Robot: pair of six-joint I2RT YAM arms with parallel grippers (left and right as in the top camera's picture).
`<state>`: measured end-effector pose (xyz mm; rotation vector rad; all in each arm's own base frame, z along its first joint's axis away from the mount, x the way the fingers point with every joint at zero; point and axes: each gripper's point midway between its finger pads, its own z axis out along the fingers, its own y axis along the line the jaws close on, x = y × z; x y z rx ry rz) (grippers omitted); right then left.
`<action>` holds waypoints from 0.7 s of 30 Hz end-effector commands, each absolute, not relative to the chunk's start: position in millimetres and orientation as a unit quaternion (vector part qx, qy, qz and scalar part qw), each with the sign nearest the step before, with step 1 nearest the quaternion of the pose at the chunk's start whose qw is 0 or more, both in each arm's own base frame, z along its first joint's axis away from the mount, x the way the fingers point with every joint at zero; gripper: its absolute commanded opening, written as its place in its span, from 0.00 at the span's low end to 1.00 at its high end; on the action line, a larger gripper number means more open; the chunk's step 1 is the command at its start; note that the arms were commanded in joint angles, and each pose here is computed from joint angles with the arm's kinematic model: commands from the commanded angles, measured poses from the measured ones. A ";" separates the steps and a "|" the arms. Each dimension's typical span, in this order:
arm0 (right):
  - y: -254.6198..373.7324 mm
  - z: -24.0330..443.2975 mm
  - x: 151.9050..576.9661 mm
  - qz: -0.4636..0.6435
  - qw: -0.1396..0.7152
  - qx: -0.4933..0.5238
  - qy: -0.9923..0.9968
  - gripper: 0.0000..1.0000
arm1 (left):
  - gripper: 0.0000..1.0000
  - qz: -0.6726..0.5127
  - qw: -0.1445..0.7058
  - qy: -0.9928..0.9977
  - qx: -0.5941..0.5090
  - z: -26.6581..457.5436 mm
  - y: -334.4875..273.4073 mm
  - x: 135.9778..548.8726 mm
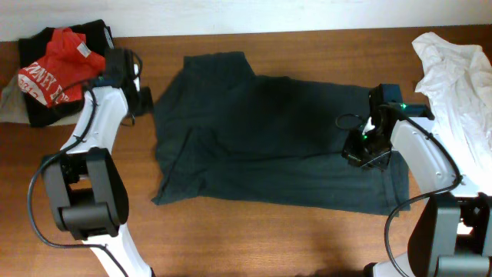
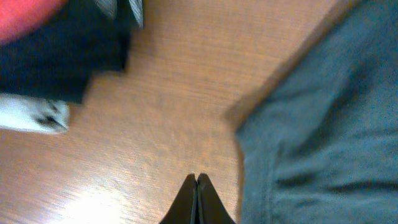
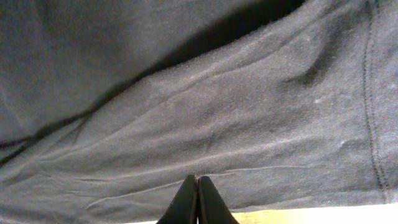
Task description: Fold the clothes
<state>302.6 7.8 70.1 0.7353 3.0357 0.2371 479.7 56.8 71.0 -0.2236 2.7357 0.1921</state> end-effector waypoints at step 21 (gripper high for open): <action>4.6 159.2 342.1 0.072 0.071 0.139 0.985 0.96 | 0.99 -0.120 0.288 0.945 0.099 97.6 -78.3 628.6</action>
